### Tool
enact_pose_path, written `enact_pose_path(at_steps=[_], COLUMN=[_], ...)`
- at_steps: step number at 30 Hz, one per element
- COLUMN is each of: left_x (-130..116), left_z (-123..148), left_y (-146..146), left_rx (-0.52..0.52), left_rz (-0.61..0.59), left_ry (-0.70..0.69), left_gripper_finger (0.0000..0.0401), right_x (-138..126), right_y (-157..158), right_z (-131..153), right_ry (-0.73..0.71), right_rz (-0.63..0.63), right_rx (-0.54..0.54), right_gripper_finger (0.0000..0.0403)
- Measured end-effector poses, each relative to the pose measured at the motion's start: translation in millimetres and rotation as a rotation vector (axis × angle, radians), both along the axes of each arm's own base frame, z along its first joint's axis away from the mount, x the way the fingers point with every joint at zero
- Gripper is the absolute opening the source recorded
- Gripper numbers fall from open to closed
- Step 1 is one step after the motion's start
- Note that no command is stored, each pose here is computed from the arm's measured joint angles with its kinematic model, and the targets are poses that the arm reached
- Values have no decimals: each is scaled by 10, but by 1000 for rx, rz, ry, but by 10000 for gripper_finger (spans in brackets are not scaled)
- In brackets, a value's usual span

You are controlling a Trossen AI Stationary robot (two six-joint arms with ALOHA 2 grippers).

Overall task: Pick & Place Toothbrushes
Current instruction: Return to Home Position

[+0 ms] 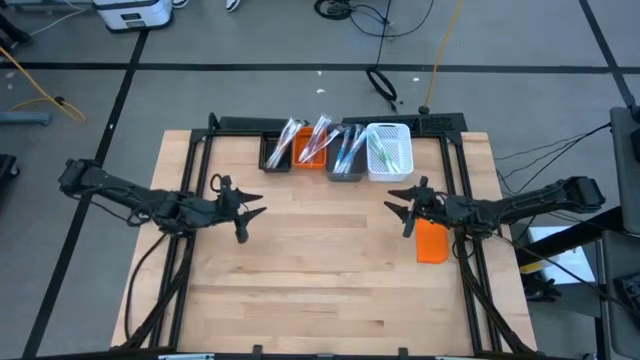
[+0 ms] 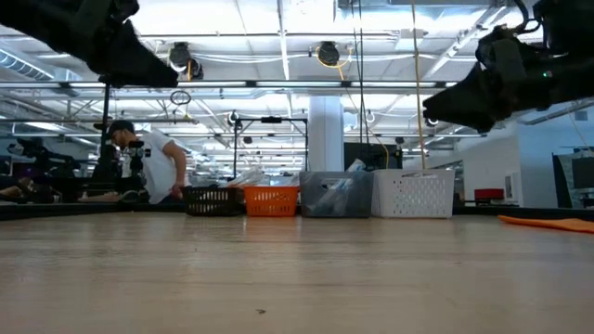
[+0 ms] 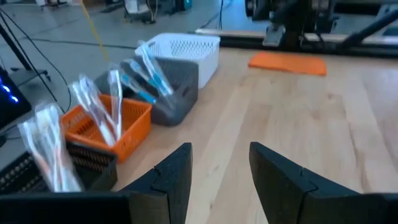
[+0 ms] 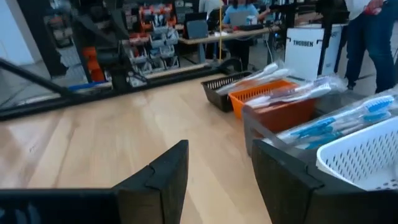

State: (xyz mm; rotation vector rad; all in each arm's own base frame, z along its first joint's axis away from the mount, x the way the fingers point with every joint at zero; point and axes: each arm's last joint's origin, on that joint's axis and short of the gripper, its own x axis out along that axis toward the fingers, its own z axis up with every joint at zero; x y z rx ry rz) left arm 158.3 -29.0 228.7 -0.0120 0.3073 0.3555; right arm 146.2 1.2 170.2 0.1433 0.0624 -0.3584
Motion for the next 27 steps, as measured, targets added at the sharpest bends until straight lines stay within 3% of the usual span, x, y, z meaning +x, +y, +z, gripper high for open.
enact_pose_path(at_steps=[19,27], left_x=[-169,-270], left_z=[-389,-594], left_y=[91,108], left_rx=[-23,-52], left_rz=[-48,-77], left_ry=[-15,-105], left_gripper_finger=[161,161], right_x=[-59,-60], right_y=[-4,-4], right_z=[-127,-152], right_ry=[-12,3], right_rz=[2,-1], right_rx=[25,48], right_gripper_finger=[166,166])
